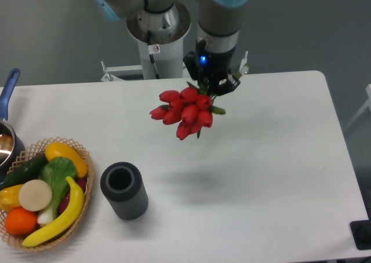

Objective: Place the flowers on the table
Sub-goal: 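Lower the held red tulip bunch toward the table beside the grey cup, then lay the tulips flat on the table and open the gripper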

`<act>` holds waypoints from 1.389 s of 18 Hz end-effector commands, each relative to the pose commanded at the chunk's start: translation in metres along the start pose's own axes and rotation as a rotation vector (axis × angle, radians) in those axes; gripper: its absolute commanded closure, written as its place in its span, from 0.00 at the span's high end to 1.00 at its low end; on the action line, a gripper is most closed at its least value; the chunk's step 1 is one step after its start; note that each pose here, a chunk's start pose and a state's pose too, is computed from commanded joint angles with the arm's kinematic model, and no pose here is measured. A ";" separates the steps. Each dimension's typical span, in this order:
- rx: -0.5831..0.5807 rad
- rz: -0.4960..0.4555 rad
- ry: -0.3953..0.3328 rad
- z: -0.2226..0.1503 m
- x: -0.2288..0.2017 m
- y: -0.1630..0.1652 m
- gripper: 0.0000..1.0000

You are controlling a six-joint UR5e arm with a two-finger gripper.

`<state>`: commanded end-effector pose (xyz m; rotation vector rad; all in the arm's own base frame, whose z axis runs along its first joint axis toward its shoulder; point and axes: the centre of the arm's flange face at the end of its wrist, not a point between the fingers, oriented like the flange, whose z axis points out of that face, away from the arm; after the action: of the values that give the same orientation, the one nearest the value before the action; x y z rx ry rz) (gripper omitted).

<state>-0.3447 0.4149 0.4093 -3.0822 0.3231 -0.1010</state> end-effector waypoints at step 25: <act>0.018 0.043 -0.069 0.085 0.018 -0.026 1.00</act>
<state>-0.3161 0.4400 0.3267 -3.0506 0.3826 0.0041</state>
